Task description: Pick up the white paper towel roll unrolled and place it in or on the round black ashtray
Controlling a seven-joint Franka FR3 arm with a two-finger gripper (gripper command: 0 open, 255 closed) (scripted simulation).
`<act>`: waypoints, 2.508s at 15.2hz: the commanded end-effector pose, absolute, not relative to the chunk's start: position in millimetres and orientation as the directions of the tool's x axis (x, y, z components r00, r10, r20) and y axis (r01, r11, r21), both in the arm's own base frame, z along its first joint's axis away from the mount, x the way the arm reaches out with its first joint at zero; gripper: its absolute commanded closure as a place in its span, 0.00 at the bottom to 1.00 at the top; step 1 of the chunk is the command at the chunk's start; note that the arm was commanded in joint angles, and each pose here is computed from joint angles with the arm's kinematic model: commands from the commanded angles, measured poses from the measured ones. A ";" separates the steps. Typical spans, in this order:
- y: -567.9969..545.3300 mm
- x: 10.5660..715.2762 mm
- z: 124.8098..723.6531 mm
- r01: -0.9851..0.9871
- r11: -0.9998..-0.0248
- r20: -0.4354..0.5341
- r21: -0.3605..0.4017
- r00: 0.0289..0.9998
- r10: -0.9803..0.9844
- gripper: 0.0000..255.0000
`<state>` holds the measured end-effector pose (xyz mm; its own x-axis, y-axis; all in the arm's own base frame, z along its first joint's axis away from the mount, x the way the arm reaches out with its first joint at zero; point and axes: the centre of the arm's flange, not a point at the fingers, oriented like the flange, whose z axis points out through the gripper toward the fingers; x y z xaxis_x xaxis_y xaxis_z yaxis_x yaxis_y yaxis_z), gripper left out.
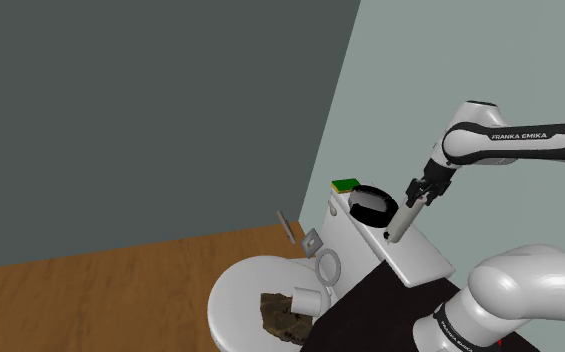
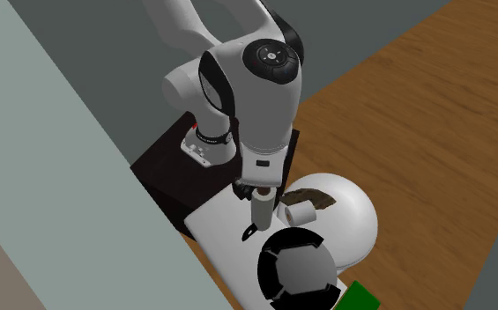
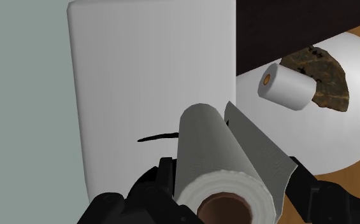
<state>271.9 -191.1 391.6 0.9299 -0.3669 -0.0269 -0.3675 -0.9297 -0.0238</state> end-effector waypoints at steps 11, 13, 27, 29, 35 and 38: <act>-192.2 272.2 453.6 -0.367 -0.930 -0.027 -0.024 0.930 -0.367 1.00; -192.2 272.2 464.2 -0.367 -0.930 -0.027 -0.024 0.930 -0.367 1.00; -225.6 345.7 546.1 -0.367 -0.930 -0.027 -0.024 0.930 -0.367 1.00; -235.2 366.7 558.9 -0.367 -0.930 -0.027 -0.024 0.930 -0.367 1.00; -259.5 420.2 591.7 -0.367 -0.930 -0.027 -0.024 0.930 -0.367 1.00; -259.5 420.1 575.8 -0.367 -0.930 -0.027 -0.024 0.930 -0.367 1.00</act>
